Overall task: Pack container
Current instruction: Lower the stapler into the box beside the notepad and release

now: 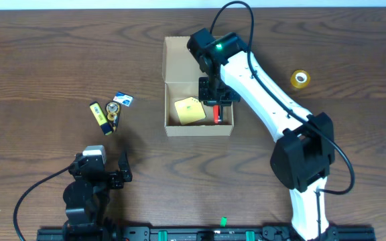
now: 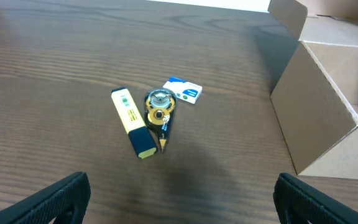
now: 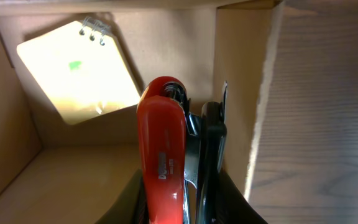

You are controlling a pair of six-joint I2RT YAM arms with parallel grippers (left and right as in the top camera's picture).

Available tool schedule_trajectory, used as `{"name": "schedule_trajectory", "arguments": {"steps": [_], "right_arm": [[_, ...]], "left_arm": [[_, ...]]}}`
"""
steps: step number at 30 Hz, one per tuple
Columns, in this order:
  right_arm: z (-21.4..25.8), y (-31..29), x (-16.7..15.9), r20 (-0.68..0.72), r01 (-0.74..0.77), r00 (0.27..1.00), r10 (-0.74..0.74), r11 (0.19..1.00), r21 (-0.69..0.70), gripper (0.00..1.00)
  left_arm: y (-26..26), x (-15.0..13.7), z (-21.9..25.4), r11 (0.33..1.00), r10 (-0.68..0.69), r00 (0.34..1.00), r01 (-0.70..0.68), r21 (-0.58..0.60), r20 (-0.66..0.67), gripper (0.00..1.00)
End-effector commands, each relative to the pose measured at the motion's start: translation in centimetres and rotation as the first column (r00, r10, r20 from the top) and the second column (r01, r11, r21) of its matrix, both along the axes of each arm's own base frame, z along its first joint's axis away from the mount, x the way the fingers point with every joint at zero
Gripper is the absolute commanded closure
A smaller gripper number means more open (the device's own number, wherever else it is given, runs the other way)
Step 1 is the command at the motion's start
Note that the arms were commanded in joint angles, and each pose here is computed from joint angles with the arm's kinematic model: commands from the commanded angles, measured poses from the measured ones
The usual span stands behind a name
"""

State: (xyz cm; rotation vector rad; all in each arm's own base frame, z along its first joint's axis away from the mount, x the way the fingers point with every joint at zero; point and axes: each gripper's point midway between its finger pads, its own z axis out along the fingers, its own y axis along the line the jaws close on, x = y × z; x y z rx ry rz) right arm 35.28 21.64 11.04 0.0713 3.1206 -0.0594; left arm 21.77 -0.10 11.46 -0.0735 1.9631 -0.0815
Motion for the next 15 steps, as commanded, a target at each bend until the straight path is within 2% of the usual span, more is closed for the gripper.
{"name": "schedule_trajectory", "arguments": {"steps": [1, 7, 15], "right_arm": [[0.2, -0.6, 0.8, 0.031, -0.012, 0.999, 0.013, 1.000, -0.028, 0.99], [-1.0, -0.6, 1.7, 0.064, -0.021, 0.998, 0.023, 0.999, -0.026, 0.99], [-2.9, -1.2, 1.1, 0.033, -0.016, 0.999, 0.018, 0.999, -0.039, 0.99]], "left_arm": [[0.0, 0.0, -0.7, 1.000, 0.004, 1.000, -0.004, -0.007, -0.012, 0.05], [0.0, 0.0, -0.7, 1.000, 0.004, 1.000, -0.004, -0.007, -0.012, 0.04], [0.0, 0.0, -0.7, 1.000, 0.004, 1.000, -0.004, -0.007, -0.012, 0.05]]}}
